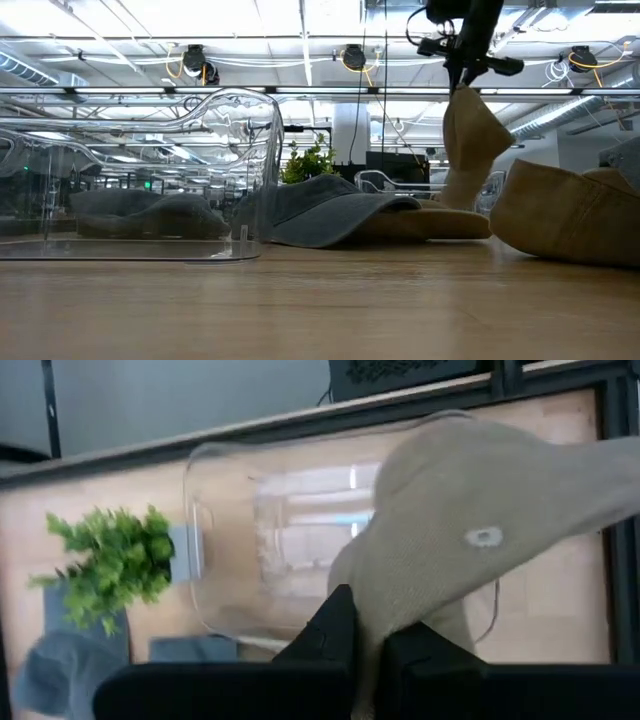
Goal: Pick & Place hat
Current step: Put the top left brown cap into the top transparent bin
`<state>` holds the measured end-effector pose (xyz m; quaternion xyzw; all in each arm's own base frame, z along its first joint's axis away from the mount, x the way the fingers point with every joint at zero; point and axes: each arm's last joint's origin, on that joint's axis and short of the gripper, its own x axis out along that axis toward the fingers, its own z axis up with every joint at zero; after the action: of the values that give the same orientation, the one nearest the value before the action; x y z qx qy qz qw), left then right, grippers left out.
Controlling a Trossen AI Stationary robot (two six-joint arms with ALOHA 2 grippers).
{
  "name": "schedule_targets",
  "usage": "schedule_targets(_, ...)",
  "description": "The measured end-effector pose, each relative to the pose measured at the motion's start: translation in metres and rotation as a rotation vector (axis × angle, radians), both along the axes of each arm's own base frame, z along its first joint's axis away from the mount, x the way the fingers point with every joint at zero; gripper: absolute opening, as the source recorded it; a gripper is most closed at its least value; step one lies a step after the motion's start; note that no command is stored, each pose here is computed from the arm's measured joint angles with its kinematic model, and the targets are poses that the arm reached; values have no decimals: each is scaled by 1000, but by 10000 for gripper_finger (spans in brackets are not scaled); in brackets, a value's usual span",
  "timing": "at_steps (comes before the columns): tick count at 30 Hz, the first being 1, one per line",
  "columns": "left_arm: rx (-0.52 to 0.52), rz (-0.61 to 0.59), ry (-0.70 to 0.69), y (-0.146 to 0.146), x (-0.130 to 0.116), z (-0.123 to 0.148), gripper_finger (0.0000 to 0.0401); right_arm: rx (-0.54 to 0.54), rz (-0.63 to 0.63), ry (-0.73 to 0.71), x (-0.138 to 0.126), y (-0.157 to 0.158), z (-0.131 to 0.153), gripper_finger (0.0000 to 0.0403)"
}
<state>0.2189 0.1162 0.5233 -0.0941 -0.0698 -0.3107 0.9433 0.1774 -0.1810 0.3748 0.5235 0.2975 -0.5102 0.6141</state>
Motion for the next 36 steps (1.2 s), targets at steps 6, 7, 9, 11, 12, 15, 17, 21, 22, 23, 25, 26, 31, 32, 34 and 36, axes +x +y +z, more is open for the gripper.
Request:
schedule_targets(6, -9, 0, 5, 0, 0, 0, 85, 9, 83, 64, -1, -7, -7, 0)
schedule_targets(7, -14, -1, 8, 0, 0, 0, 85, 8, 87, 71, -2, -9, -7, 0)
schedule_targets(9, -16, -1, 10, 0, 0, 0, 85, -1, 105, 84, -5, -12, -8, 0)
schedule_targets(11, -19, -2, 13, 0, 0, 0, 85, -13, 140, 99, -6, -13, -8, 0)
schedule_targets(12, -19, -3, 12, 0, 0, 0, 85, -19, 158, 105, -7, -14, -8, 0)
schedule_targets(15, -16, -3, 10, 0, 0, 0, 85, -18, 197, 127, -6, -14, -15, 0)
schedule_targets(17, -11, -1, 7, 0, 0, 0, 85, 7, 222, 144, -6, -14, -24, 0)
schedule_targets(21, 13, 5, -10, 0, 1, 0, 85, 54, 286, 184, -7, -13, -43, 0)
schedule_targets(22, 14, 4, -11, 0, 1, 0, 85, 60, 302, 196, -7, -13, -47, 0)
schedule_targets(23, 14, 5, -11, 0, 1, 0, 85, 60, 317, 207, -7, -13, -50, 0)
schedule_targets(25, 14, 5, -11, 0, 1, 0, 85, 52, 340, 242, -8, -13, -56, 0)
schedule_targets(26, 14, 4, -11, 0, 1, 0, 85, 44, 352, 269, -8, -13, -58, 0)
schedule_targets(31, 7, 3, -6, 0, 1, 0, 85, 5, 447, 323, -9, -14, -60, 0)
schedule_targets(32, 7, 3, -6, 0, 1, 0, 85, -7, 457, 321, -8, -15, -60, 0)
schedule_targets(34, 7, 3, -6, 0, 1, 0, 85, -21, 469, 319, -8, -15, -59, 7)
schedule_targets(36, 5, 3, -5, 0, 1, 0, 85, -29, 490, 323, -9, -14, -57, 25)
